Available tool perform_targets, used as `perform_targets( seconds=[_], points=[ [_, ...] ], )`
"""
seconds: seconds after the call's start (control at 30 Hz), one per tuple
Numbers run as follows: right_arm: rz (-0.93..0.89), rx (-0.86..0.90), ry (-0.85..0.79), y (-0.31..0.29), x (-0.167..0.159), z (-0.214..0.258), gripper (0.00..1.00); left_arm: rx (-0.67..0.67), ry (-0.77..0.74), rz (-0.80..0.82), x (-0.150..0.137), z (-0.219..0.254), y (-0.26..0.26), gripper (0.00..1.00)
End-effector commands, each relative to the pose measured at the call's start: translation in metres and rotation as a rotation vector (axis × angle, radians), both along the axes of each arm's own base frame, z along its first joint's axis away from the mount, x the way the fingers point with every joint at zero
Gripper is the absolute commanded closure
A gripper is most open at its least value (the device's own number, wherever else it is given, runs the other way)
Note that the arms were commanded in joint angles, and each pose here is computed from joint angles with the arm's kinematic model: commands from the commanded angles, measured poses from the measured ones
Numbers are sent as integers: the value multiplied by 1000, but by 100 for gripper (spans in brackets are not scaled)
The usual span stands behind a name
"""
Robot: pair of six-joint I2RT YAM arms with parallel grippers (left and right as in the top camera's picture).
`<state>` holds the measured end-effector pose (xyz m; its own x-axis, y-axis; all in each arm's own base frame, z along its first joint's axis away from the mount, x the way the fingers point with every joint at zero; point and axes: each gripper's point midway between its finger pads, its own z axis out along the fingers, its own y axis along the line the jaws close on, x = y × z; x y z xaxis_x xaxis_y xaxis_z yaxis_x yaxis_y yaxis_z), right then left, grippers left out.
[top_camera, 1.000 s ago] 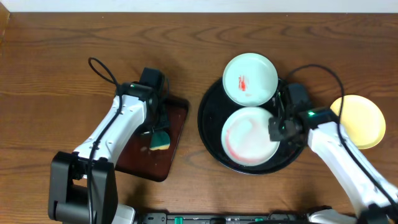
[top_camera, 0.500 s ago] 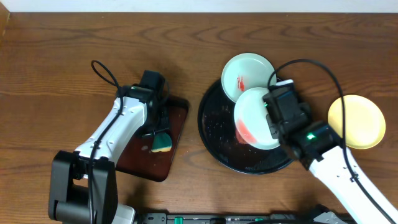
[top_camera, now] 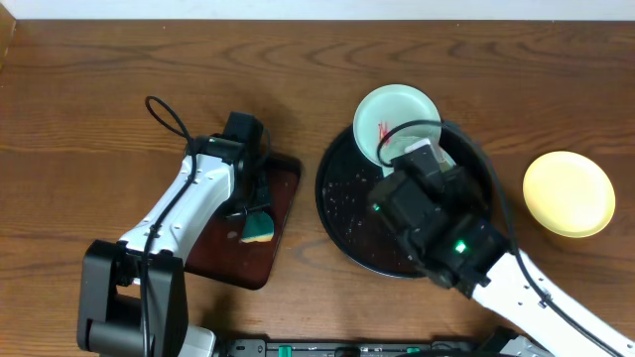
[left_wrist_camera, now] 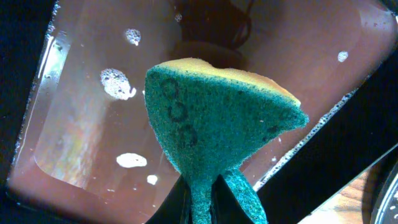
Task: Clean dirty plates on tray and stack at the side
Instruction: 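Lift the cleaned pale green plate with the right gripper and tilt it up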
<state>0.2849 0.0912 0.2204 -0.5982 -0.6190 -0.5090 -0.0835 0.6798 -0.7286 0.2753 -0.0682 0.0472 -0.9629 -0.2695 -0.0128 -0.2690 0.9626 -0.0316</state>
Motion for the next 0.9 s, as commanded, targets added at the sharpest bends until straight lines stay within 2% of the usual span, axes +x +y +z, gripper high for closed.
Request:
perform_targets(
  seconds=[0.0, 0.27, 0.87],
  points=[
    [-15, -133, -132, -2, -4, 39, 99, -5, 5, -15, -1, -1, 1, 92],
    [14, -259, -227, 11, -12, 65, 99, -5, 5, -15, -1, -1, 1, 92],
    [35, -250, -247, 21, -11, 69, 99, -5, 5, -15, -1, -1, 1, 92]
  ],
)
